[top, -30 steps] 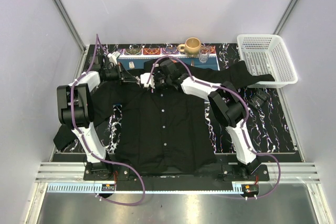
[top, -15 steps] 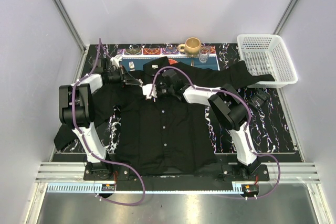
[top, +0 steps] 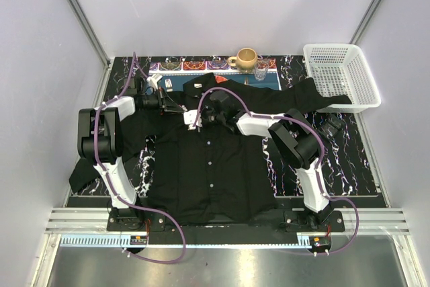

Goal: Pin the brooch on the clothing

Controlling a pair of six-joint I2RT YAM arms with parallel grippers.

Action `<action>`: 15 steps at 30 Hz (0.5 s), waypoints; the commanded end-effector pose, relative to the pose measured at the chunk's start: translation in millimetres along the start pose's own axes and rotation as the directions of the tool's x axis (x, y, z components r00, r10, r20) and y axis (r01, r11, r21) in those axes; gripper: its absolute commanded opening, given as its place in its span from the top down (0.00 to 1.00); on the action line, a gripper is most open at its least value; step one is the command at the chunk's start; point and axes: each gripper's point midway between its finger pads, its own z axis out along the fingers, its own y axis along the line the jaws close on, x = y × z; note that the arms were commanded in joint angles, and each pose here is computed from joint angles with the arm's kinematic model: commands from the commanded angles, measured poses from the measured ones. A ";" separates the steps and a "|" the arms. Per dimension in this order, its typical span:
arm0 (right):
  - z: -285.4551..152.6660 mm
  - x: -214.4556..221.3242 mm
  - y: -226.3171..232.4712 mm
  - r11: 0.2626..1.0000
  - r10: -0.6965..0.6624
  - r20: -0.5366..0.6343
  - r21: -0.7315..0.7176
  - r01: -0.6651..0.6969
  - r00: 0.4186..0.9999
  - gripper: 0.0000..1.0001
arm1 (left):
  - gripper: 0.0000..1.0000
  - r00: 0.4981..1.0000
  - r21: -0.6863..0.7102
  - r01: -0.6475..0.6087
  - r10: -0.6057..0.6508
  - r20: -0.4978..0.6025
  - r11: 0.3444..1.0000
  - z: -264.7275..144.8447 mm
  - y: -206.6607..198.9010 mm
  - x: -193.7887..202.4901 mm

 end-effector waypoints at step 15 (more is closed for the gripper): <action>-13.5 -47.8 -27.6 0.993 -0.098 0.093 0.078 0.091 0.991 1.00 | 1.00 1.000 0.018 -0.008 0.008 0.016 1.000 3.9 1.8 -15.6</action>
